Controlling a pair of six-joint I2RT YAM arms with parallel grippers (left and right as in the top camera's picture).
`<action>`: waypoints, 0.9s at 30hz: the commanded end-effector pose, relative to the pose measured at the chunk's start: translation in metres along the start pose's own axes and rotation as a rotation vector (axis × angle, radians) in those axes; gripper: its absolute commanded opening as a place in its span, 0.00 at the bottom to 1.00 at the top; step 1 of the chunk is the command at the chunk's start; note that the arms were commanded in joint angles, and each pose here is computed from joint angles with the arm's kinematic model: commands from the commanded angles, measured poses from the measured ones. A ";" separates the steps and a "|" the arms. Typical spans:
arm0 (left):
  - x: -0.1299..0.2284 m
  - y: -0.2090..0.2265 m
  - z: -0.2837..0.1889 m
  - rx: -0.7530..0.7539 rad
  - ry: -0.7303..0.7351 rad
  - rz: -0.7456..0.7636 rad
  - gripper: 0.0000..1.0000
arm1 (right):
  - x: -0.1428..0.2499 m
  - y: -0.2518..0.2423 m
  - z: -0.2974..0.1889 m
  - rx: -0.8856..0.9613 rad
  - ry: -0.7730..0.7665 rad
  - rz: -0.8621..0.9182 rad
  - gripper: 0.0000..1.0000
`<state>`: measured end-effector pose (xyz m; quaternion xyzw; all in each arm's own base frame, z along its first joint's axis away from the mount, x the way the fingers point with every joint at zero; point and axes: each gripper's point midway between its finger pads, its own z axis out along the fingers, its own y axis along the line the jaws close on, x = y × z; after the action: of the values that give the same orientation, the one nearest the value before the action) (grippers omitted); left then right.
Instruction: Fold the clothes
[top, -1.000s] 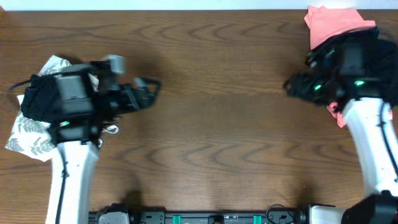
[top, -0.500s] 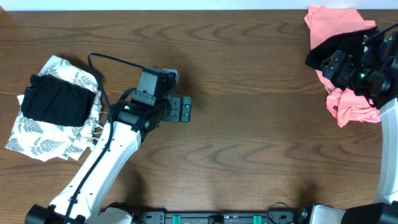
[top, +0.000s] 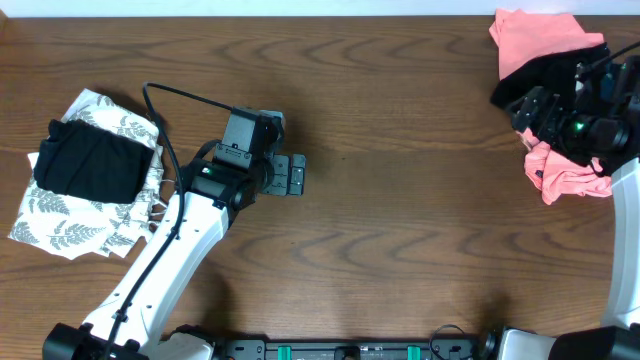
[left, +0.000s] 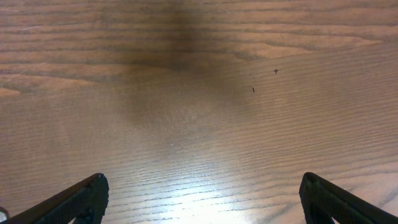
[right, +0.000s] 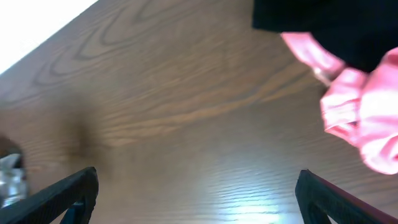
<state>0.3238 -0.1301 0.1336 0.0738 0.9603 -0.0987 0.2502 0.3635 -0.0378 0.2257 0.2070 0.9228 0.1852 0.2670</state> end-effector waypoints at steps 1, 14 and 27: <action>-0.001 0.002 0.000 -0.014 -0.002 0.021 0.98 | 0.002 0.011 -0.002 -0.054 0.015 0.060 0.99; -0.001 0.002 0.000 -0.014 -0.002 0.021 0.98 | -0.002 0.006 -0.010 -0.026 -0.022 0.005 0.99; -0.001 0.002 0.000 -0.014 -0.002 0.021 0.98 | 0.031 0.096 -0.110 -0.053 -0.370 -0.924 0.99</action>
<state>0.3240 -0.1296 0.1335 0.0739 0.9604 -0.0970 0.2507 0.3235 0.0283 0.3371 -0.1019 0.8743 0.1070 0.4624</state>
